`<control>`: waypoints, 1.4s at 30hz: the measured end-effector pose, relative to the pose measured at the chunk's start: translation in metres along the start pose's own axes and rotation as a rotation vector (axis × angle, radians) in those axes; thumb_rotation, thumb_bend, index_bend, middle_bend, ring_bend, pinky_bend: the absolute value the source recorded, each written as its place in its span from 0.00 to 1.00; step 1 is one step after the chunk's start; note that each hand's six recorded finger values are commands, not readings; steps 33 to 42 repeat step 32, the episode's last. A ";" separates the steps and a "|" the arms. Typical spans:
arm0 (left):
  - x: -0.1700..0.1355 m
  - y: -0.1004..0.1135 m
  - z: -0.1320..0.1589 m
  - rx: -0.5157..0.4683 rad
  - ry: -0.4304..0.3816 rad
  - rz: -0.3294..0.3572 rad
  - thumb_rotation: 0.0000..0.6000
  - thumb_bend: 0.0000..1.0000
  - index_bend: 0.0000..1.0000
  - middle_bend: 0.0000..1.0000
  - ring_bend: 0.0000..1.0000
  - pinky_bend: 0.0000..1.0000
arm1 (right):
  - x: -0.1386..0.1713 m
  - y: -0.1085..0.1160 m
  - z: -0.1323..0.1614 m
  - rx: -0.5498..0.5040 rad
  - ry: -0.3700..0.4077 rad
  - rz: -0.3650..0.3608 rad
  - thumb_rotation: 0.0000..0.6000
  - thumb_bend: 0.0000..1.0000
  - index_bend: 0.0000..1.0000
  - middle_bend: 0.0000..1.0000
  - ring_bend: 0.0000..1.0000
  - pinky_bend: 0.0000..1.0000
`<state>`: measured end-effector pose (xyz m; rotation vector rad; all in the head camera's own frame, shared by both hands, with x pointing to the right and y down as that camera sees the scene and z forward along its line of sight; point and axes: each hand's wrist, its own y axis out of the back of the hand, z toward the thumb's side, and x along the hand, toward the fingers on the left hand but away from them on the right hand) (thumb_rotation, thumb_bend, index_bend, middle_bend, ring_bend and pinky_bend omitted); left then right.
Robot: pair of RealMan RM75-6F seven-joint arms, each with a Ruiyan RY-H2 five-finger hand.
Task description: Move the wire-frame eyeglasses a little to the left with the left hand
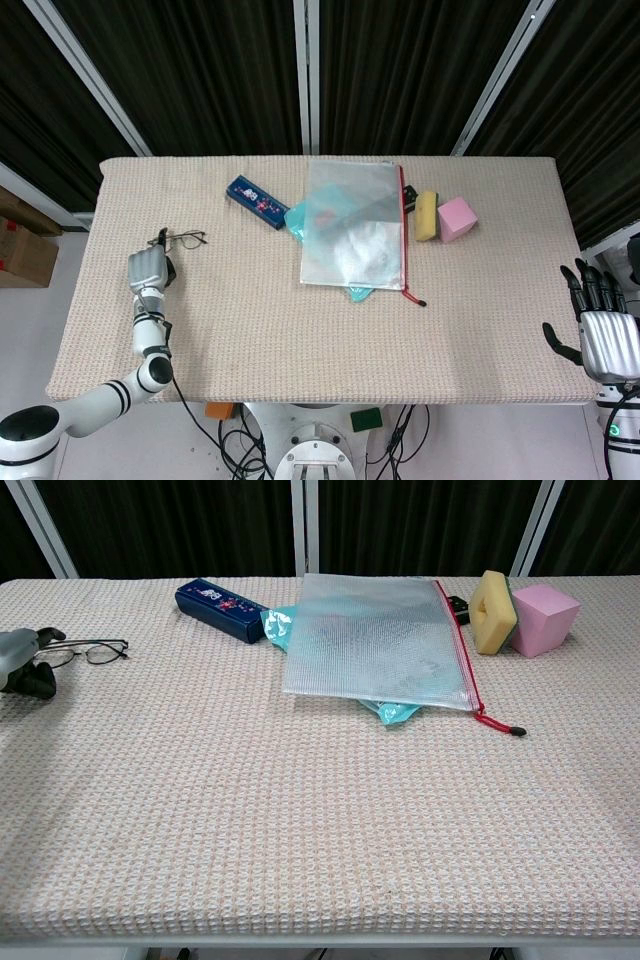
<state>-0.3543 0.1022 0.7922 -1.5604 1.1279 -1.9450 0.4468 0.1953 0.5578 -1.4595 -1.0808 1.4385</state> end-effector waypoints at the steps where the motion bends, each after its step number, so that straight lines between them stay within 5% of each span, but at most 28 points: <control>1: 0.000 0.002 0.001 -0.006 -0.005 0.006 1.00 0.80 0.00 0.98 0.94 0.98 | 0.000 0.000 0.000 -0.001 0.000 -0.001 1.00 0.35 0.00 0.00 0.00 0.00; 10: -0.029 0.050 0.025 -0.105 -0.137 0.134 1.00 0.78 0.00 0.97 0.93 0.98 | -0.001 0.002 0.001 -0.008 0.004 -0.009 1.00 0.35 0.00 0.00 0.00 0.00; 15: -0.068 0.100 0.021 -0.141 -0.282 0.285 1.00 0.48 0.00 0.92 0.89 0.95 | 0.002 0.003 -0.001 -0.010 0.003 -0.012 1.00 0.35 0.00 0.00 0.00 0.00; 18: -0.094 0.123 -0.006 -0.115 -0.356 0.359 1.00 0.30 0.00 0.63 0.61 0.81 | 0.004 0.002 -0.003 -0.005 0.003 -0.005 1.00 0.35 0.00 0.00 0.00 0.00; 20: -0.113 0.126 -0.028 -0.067 -0.400 0.364 0.98 0.24 0.00 0.28 0.27 0.57 | 0.006 0.000 -0.003 0.002 0.010 0.003 1.00 0.34 0.00 0.00 0.00 0.00; 21: -0.120 0.123 -0.039 -0.039 -0.412 0.351 0.89 0.22 0.00 0.13 0.12 0.41 | 0.007 0.000 -0.003 0.005 0.015 0.007 1.00 0.33 0.00 0.00 0.00 0.00; 23: -0.139 0.114 -0.070 0.030 -0.413 0.297 0.62 0.17 0.00 0.01 0.01 0.23 | 0.009 -0.001 -0.001 0.009 0.035 0.008 1.00 0.33 0.00 0.00 0.00 0.00; 25: -0.159 0.107 -0.104 0.078 -0.381 0.256 0.36 0.12 0.00 0.00 0.00 0.16 | 0.013 -0.003 0.001 0.014 0.057 0.012 0.97 0.33 0.00 0.00 0.00 0.00; 27: -0.176 0.105 -0.125 0.079 -0.355 0.248 0.28 0.09 0.00 0.00 0.00 0.14 | 0.019 -0.007 0.001 0.028 0.068 0.031 0.94 0.33 0.00 0.00 0.00 0.00; 32: -0.211 0.101 -0.156 0.072 -0.358 0.248 0.27 0.09 0.00 0.00 0.00 0.14 | 0.031 -0.015 -0.001 0.074 0.055 0.075 0.94 0.34 0.00 0.00 0.00 0.00; 42: -0.211 0.101 -0.156 0.072 -0.358 0.248 0.27 0.09 0.00 0.00 0.00 0.14 | 0.031 -0.015 -0.001 0.074 0.055 0.075 0.94 0.34 0.00 0.00 0.00 0.00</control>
